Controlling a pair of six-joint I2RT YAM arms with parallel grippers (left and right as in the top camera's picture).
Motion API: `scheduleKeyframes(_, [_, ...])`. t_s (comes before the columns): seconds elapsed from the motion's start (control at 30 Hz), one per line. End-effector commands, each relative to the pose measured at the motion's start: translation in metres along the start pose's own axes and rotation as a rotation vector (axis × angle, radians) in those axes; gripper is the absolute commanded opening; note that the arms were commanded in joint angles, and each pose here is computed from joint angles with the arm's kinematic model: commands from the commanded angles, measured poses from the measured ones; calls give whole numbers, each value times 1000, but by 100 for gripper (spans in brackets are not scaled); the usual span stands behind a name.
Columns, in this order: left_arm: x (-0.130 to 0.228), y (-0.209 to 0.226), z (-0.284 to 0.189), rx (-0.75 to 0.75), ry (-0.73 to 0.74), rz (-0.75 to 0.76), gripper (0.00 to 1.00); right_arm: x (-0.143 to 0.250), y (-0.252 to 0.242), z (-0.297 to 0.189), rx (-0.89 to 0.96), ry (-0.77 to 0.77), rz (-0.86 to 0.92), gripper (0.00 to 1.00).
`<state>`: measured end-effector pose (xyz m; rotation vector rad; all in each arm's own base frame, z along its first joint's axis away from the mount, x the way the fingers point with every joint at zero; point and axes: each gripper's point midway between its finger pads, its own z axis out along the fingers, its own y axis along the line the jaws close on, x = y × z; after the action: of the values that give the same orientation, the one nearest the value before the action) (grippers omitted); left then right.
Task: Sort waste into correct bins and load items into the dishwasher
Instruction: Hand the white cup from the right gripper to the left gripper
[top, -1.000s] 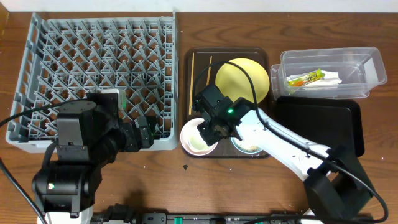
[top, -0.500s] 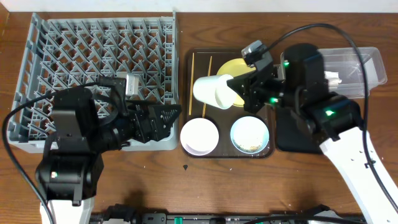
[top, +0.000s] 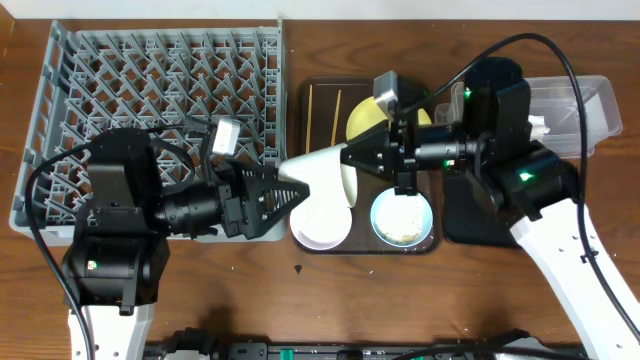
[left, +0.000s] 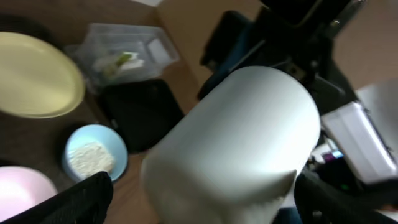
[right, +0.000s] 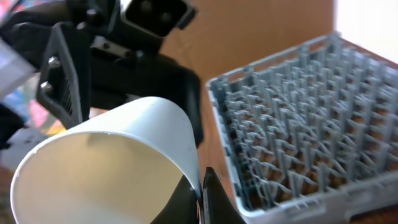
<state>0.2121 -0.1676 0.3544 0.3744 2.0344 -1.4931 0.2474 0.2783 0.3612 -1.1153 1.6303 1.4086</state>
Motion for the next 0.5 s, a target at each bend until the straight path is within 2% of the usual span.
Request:
scheduleKeyframes(0.0, [3, -25, -3, 120, 32, 37, 91, -1, 16, 8, -89, 5, -28, 1])
scheduleKeyframes(0.17, [7, -35, -5, 176, 56, 40, 73, -9, 16, 13, -69, -14, -48, 1])
scheduleKeyframes(0.33, [10, -42, -7, 220, 75, 40, 73, -17, 12, 14, -45, -39, -57, 1])
scheduleKeyframes(0.47, [10, -42, -7, 220, 75, 40, 65, -18, 14, 15, -49, -40, -58, 1])
